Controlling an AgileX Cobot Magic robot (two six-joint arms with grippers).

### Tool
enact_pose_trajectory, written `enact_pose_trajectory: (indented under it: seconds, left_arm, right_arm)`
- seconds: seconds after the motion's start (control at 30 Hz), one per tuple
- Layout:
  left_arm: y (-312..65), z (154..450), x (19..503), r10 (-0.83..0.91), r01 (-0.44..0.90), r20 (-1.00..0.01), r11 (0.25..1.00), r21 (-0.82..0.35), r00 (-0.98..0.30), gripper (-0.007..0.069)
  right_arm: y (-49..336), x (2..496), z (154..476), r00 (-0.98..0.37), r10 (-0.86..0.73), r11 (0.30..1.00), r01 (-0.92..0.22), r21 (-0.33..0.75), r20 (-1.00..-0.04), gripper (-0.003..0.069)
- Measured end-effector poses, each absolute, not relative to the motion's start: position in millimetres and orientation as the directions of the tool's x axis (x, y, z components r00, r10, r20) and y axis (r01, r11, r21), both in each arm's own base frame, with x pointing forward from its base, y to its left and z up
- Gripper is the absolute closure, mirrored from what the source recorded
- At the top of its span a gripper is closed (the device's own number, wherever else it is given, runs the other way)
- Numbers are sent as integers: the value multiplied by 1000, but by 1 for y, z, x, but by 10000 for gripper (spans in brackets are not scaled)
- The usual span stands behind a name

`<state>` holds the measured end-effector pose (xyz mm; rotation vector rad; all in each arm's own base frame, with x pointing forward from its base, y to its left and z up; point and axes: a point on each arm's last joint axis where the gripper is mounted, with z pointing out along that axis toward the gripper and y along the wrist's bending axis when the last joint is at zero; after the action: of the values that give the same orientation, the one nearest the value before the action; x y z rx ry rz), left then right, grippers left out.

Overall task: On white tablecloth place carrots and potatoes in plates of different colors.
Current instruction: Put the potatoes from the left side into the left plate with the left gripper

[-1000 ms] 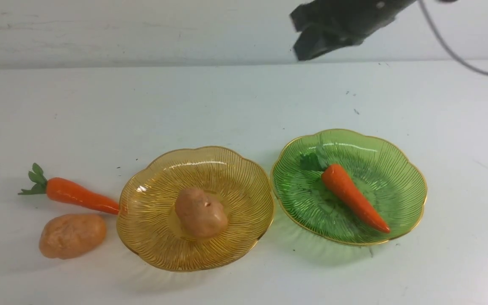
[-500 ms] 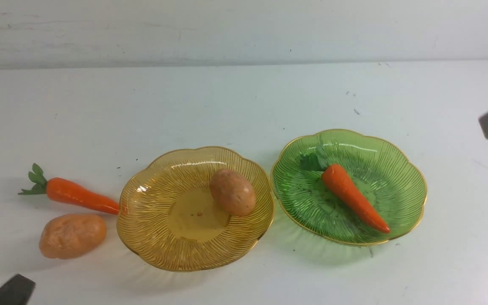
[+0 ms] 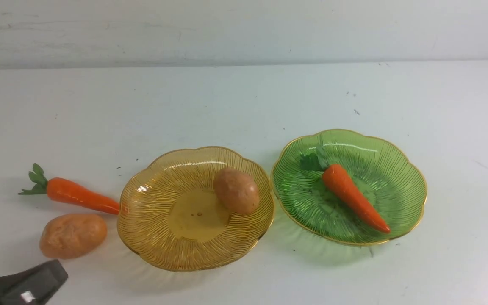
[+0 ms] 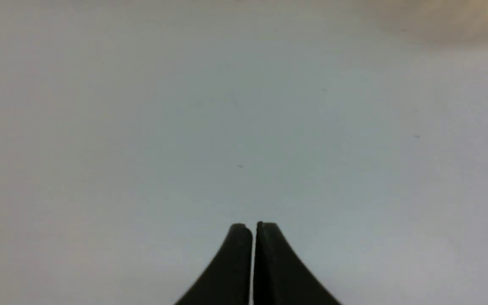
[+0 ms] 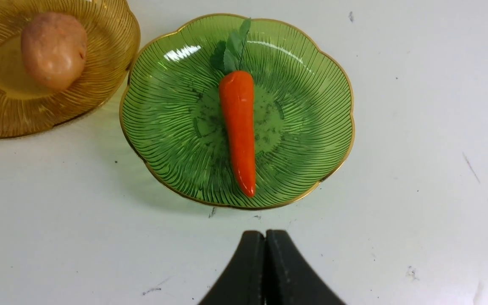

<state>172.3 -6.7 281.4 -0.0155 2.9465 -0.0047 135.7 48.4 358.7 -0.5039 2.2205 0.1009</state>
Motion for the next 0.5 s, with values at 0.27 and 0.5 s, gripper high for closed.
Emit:
enact_pose_trajectory:
  seconds: [0.27, 0.5]
  left_arm:
    - [-6, 259, 232, 14, 9, -117, 999, 47, -993, 482]
    - [-7, 235, 269, 80, 65, -251, 995, 69, -965, 110]
  right_arm:
    - [48, 135, 358, -576, -324, 916, -390, -96, -751, 674]
    - [48, 135, 358, -576, -324, 916, -390, -97, -750, 674]
